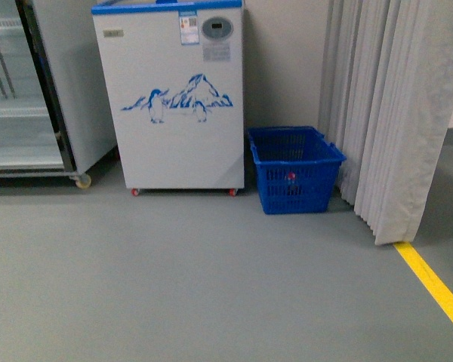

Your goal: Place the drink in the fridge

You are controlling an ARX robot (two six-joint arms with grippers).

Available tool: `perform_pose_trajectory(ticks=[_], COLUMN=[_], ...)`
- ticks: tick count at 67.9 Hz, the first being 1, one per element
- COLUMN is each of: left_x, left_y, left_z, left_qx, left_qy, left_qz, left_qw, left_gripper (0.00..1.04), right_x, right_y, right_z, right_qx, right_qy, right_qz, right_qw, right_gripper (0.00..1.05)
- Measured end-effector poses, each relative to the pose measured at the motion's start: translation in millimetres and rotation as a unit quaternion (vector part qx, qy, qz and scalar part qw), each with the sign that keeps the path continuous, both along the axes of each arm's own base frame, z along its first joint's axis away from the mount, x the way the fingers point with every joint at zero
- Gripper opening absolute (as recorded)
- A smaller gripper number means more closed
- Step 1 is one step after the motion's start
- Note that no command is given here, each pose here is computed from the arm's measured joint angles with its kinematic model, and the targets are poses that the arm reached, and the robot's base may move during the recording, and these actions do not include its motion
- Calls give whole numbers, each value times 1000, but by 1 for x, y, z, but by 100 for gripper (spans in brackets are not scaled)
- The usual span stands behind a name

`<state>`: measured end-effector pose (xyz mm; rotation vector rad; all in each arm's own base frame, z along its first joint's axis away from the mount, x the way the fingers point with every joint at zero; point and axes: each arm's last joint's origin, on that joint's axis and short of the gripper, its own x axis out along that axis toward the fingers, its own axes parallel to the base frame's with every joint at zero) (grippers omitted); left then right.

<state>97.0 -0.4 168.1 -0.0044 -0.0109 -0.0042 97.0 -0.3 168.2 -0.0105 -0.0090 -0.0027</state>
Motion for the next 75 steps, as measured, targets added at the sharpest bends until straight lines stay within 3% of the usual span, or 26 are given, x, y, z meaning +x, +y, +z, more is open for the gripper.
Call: perform_pose_trajectory(ticks=[75], left_x=[0], left_y=[0], left_z=[0], left_qx=[0], left_qy=[0], left_qz=[0], left_qw=[1000], left_gripper=[97], right_x=[0], right_y=[0], right_z=[0], right_qx=[0], right_qy=[0], right_qz=[0], right_qw=[1000], right_gripper=[97])
